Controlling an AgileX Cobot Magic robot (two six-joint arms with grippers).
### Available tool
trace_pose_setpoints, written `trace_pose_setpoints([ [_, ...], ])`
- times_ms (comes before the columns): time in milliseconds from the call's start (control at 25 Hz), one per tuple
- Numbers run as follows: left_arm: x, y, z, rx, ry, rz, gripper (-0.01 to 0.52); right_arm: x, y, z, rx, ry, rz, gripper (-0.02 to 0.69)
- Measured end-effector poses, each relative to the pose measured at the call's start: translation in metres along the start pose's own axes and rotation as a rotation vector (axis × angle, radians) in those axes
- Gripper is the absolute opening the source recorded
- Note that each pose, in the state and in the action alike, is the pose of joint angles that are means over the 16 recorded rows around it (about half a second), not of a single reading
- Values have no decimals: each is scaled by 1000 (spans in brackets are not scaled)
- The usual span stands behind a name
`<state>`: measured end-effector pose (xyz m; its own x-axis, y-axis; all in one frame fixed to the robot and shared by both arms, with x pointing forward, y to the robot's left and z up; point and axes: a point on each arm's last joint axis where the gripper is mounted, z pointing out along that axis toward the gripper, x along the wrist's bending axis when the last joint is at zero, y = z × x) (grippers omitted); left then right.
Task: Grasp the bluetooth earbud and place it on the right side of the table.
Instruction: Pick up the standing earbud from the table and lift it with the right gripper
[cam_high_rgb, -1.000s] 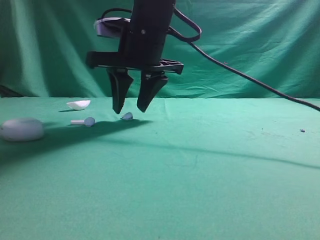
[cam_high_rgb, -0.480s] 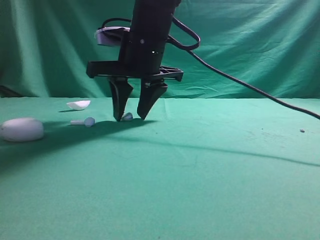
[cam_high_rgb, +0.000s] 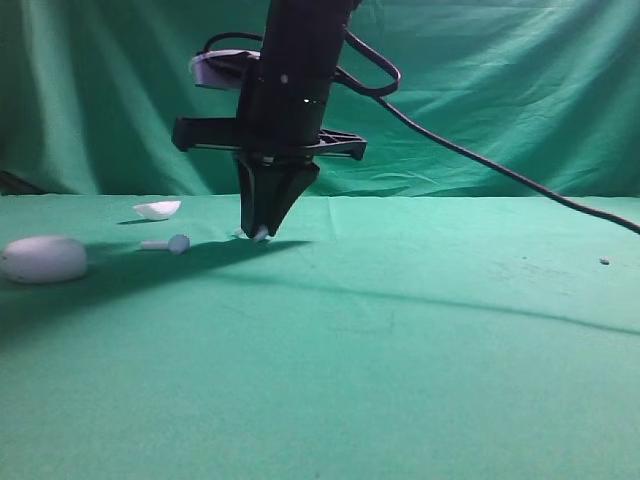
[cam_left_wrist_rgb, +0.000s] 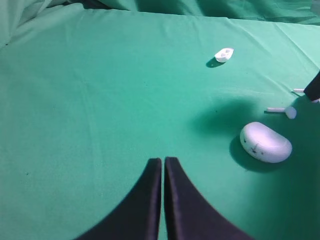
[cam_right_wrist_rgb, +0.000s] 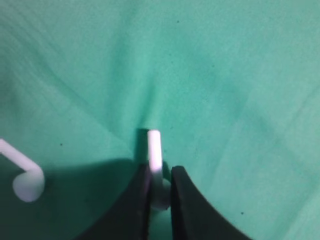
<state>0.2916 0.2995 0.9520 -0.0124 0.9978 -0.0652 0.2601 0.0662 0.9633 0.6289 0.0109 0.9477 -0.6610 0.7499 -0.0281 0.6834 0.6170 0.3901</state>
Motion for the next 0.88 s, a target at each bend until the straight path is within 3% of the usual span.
trace_pose_setpoints([
  [520, 0, 0, 0, 0, 0, 0, 0, -8, 19, -67, -7, -23, 14, 85],
  [880, 0, 0, 0, 0, 0, 0, 0, -55, -3, -134, 11, -77, 133, 85],
])
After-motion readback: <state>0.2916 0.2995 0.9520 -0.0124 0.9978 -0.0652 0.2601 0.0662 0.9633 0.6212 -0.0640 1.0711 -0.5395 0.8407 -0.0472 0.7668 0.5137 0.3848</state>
